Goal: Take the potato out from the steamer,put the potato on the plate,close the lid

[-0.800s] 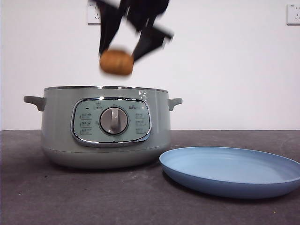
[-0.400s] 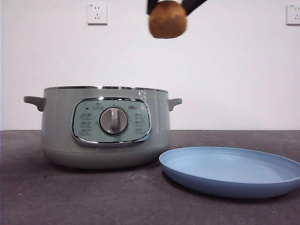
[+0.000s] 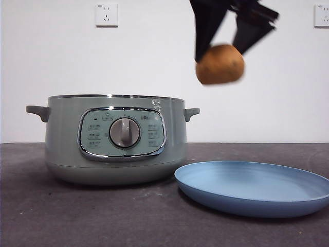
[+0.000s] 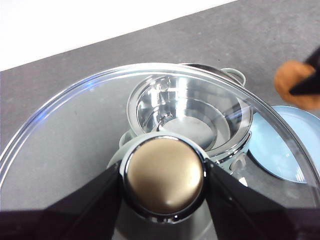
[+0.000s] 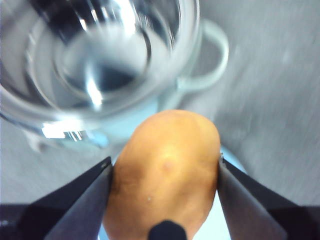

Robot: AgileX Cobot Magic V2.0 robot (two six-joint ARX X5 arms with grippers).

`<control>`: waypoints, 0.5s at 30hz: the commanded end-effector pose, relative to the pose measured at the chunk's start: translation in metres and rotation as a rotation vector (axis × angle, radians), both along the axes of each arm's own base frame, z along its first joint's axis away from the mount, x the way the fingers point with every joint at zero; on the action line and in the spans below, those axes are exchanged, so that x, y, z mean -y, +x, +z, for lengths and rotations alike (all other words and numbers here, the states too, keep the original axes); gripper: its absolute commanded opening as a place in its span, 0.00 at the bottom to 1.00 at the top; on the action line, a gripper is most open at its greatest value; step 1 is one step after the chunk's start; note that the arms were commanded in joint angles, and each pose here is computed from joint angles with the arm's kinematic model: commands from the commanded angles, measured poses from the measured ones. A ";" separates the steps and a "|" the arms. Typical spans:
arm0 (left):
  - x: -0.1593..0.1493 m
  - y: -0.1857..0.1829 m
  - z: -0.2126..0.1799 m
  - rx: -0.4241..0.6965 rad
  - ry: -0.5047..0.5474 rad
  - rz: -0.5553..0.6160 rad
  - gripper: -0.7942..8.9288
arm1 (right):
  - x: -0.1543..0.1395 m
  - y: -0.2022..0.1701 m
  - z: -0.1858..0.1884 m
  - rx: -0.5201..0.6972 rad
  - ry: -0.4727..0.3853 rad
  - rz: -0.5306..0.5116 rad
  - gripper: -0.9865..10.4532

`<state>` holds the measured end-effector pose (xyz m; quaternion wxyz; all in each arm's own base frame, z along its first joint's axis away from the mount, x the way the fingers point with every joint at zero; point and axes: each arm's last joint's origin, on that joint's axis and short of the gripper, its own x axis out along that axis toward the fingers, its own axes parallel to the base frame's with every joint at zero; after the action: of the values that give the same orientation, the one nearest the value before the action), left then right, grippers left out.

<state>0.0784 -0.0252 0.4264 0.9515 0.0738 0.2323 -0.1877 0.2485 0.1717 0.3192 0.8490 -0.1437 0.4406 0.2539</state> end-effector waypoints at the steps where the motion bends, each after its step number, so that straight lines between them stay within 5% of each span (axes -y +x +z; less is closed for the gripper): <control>1: 0.000 0.000 0.008 0.063 -0.023 -0.001 0.07 | 0.006 -0.003 -0.027 -0.050 0.004 -0.025 0.07; 15: 0.009 0.025 0.005 0.013 -0.034 -0.049 0.07 | 0.028 -0.010 -0.122 -0.125 0.066 -0.069 0.07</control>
<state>0.1035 -0.0340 0.4233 0.9412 0.0685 0.2536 -0.2125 0.2391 0.1447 0.2032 0.8341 -0.0887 0.4831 0.2512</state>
